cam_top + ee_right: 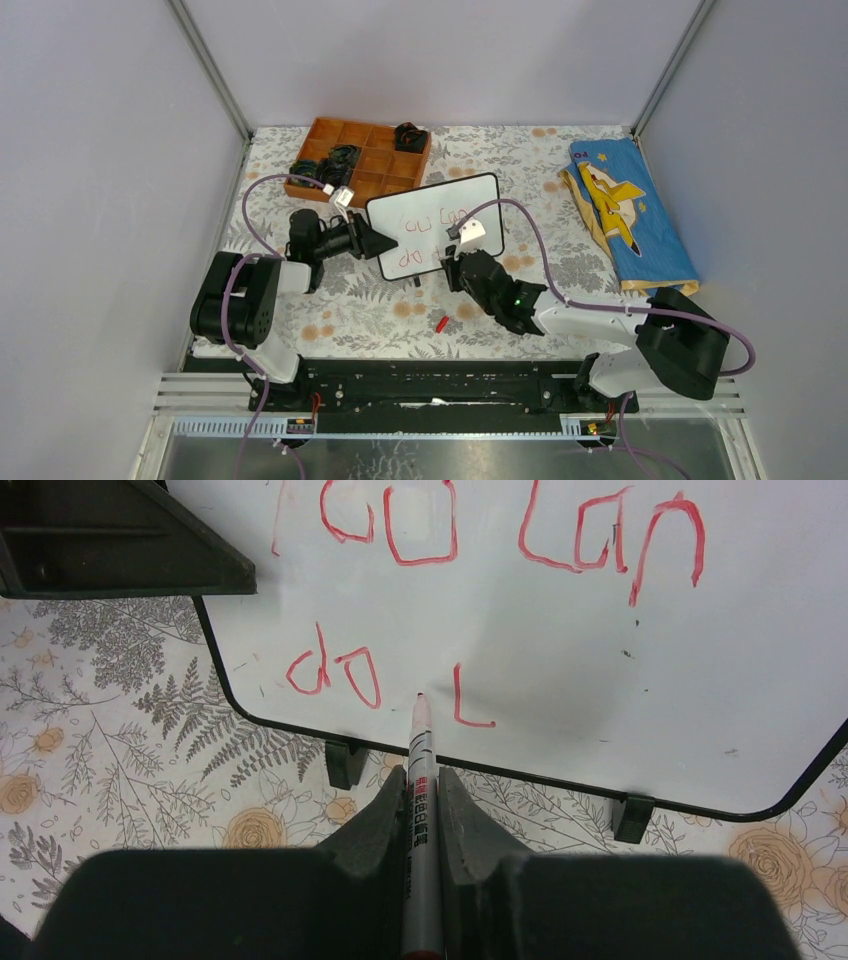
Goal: Write a sentence on the whiteboard
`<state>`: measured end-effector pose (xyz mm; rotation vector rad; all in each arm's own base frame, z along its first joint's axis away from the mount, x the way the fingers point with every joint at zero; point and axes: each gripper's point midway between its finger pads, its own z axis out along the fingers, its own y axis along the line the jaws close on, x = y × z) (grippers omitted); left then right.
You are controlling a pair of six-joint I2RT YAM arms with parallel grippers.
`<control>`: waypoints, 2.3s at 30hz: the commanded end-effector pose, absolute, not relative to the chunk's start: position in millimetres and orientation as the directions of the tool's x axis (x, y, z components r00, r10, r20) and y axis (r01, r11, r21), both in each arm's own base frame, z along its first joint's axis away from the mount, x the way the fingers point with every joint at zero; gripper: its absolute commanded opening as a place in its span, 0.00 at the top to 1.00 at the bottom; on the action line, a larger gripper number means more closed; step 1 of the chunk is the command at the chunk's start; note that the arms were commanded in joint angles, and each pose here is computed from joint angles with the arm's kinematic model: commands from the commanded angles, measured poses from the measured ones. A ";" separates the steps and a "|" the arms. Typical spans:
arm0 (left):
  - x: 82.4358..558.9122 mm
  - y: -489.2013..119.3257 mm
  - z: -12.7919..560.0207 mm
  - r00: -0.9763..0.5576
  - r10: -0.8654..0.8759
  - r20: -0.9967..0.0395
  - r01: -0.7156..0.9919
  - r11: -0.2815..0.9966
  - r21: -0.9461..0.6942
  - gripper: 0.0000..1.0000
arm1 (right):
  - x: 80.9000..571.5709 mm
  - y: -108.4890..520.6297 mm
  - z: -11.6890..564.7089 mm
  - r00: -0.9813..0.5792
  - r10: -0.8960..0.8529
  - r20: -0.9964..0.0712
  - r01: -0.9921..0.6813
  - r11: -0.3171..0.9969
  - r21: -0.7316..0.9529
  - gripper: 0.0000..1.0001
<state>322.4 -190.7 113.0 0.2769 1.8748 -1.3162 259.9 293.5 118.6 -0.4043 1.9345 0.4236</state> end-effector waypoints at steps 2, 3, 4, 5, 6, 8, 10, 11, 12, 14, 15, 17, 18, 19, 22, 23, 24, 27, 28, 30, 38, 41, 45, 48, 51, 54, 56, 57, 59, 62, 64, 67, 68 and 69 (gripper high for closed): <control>328.7 -194.3 126.0 -0.597 -0.241 -0.765 0.637 0.438 -0.635 0.49 | 275.3 308.5 146.2 -0.333 -0.024 -0.943 -0.444 0.886 0.135 1.00; 328.4 -194.6 126.5 -0.596 -0.240 -0.766 0.638 0.438 -0.633 0.49 | 276.9 308.2 145.5 -0.336 -0.025 -0.941 -0.438 0.889 0.133 1.00; 328.4 -194.6 126.6 -0.596 -0.240 -0.767 0.638 0.438 -0.633 0.49 | 278.1 307.3 144.3 -0.339 -0.028 -0.940 -0.433 0.892 0.130 1.00; 328.6 -194.5 126.5 -0.595 -0.240 -0.767 0.638 0.440 -0.632 0.49 | 279.1 306.9 143.7 -0.340 -0.028 -0.940 -0.429 0.894 0.128 1.00; 328.3 -194.4 126.5 -0.595 -0.238 -0.767 0.638 0.440 -0.632 0.49 | 279.7 305.8 142.0 -0.343 -0.032 -0.939 -0.424 0.897 0.124 1.00; 328.4 -194.4 126.0 -0.597 -0.237 -0.766 0.637 0.441 -0.632 0.49 | 280.3 303.9 138.9 -0.349 -0.038 -0.936 -0.418 0.901 0.119 1.00; 328.4 -194.4 126.0 -0.596 -0.237 -0.767 0.638 0.441 -0.632 0.49 | 280.8 301.2 136.2 -0.354 -0.041 -0.934 -0.409 0.905 0.115 1.00; 328.7 -194.3 125.6 -0.597 -0.237 -0.766 0.636 0.441 -0.633 0.49 | 281.2 299.8 134.9 -0.356 -0.041 -0.934 -0.405 0.907 0.114 1.00; 328.6 -194.4 125.7 -0.598 -0.237 -0.766 0.636 0.441 -0.633 0.49 | 282.0 297.7 133.5 -0.359 -0.041 -0.932 -0.398 0.910 0.113 1.00; 328.7 -194.4 125.6 -0.597 -0.236 -0.767 0.637 0.442 -0.632 0.49 | 283.0 292.7 130.5 -0.365 -0.039 -0.930 -0.384 0.916 0.112 1.00; 328.6 -194.5 125.4 -0.598 -0.236 -0.766 0.637 0.441 -0.632 0.49 | 283.8 290.4 130.0 -0.366 -0.036 -0.930 -0.377 0.919 0.112 1.00; 328.4 -194.7 125.3 -0.597 -0.234 -0.767 0.638 0.441 -0.632 0.49 | 285.5 285.7 129.0 -0.368 -0.035 -0.929 -0.363 0.925 0.109 1.00; 328.5 -194.7 125.3 -0.598 -0.235 -0.767 0.637 0.442 -0.632 0.49 | 286.1 284.3 129.4 -0.368 -0.033 -0.929 -0.359 0.927 0.109 1.00; 328.5 -194.8 125.1 -0.598 -0.235 -0.766 0.636 0.442 -0.632 0.49 | 286.9 282.6 129.2 -0.369 -0.032 -0.929 -0.354 0.929 0.108 1.00; 328.6 -194.5 124.5 -0.599 -0.235 -0.765 0.634 0.444 -0.633 0.49 | 288.6 279.4 129.3 -0.371 -0.031 -0.928 -0.345 0.933 0.106 1.00; 328.4 -194.5 124.1 -0.601 -0.235 -0.764 0.633 0.444 -0.634 0.49 | 289.2 278.4 129.5 -0.371 -0.031 -0.928 -0.342 0.934 0.105 1.00; 328.3 -194.8 124.4 -0.600 -0.234 -0.765 0.634 0.444 -0.633 0.49 | 289.3 277.7 129.3 -0.371 -0.032 -0.928 -0.339 0.935 0.103 1.00; 328.0 -194.8 124.0 -0.600 -0.231 -0.766 0.634 0.446 -0.632 0.49 | 289.6 273.6 128.8 -0.370 -0.032 -0.928 -0.326 0.940 0.098 1.00; 327.9 -194.8 123.8 -0.600 -0.230 -0.766 0.635 0.446 -0.631 0.49 | 289.3 272.1 128.9 -0.370 -0.031 -0.929 -0.322 0.942 0.097 1.00; 327.5 -195.2 123.3 -0.602 -0.229 -0.765 0.633 0.446 -0.633 0.49 | 288.3 269.7 129.0 -0.369 -0.030 -0.929 -0.319 0.943 0.096 1.00; 327.0 -196.5 123.5 -0.600 -0.225 -0.767 0.637 0.445 -0.629 0.49 | 282.2 269.9 136.9 -0.352 -0.015 -0.936 -0.355 0.927 0.119 1.00; 327.0 -196.5 123.5 -0.601 -0.224 -0.767 0.637 0.445 -0.629 0.49 | 278.4 275.2 152.3 -0.323 0.026 -0.946 -0.397 0.904 0.160 1.00; 327.2 -196.4 123.7 -0.600 -0.225 -0.767 0.637 0.446 -0.629 0.49 | 281.0 272.8 168.5 -0.292 0.037 -0.956 -0.390 0.908 0.154 1.00; 326.8 -196.9 123.5 -0.602 -0.224 -0.766 0.636 0.445 -0.630 0.49 | 285.9 272.8 175.7 -0.276 0.035 -0.961 -0.376 0.916 0.141 1.00; 326.9 -196.8 123.6 -0.601 -0.224 -0.767 0.636 0.447 -0.629 0.50 | 290.4 275.6 177.4 -0.272 0.033 -0.962 -0.367 0.920 0.135 1.00; 327.2 -196.7 123.1 -0.602 -0.222 -0.767 0.635 0.448 -0.629 0.50 | 294.3 278.1 176.6 -0.272 0.034 -0.962 -0.357 0.924 0.134 1.00; 327.5 -196.7 123.4 -0.602 -0.221 -0.767 0.636 0.448 -0.628 0.50 | 296.7 278.6 176.3 -0.271 0.036 -0.962 -0.350 0.927 0.134 1.00; 327.5 -196.8 123.3 -0.602 -0.222 -0.767 0.635 0.448 -0.629 0.50 | 297.6 279.1 176.1 -0.271 0.037 -0.962 -0.347 0.928 0.134 1.00; 327.6 -196.8 123.3 -0.602 -0.222 -0.767 0.636 0.448 -0.628 0.50 | 299.4 279.3 174.9 -0.273 0.035 -0.961 -0.341 0.931 0.131 1.00; 327.5 -196.7 123.4 -0.603 -0.222 -0.767 0.635 0.448 -0.629 0.50 | 303.6 275.8 171.0 -0.278 0.033 -0.960 -0.317 0.940 0.124 1.00; 327.5 -196.8 123.5 -0.603 -0.222 -0.767 0.635 0.448 -0.629 0.50 | 305.1 274.2 167.6 -0.285 0.028 -0.958 -0.307 0.944 0.119 1.00; 327.9 -196.7 122.3 -0.607 -0.220 -0.764 0.631 0.450 -0.631 0.50 | 305.7 272.6 162.0 -0.295 0.017 -0.955 -0.302 0.947 0.110 1.00; 328.1 -196.5 122.9 -0.605 -0.219 -0.765 0.633 0.450 -0.630 0.50 | 304.9 271.9 160.1 -0.299 0.015 -0.954 -0.302 0.947 0.109 1.00; 327.9 -196.8 122.7 -0.607 -0.219 -0.764 0.633 0.449 -0.631 0.50 | 303.9 271.1 158.6 -0.301 0.012 -0.954 -0.303 0.947 0.108 1.00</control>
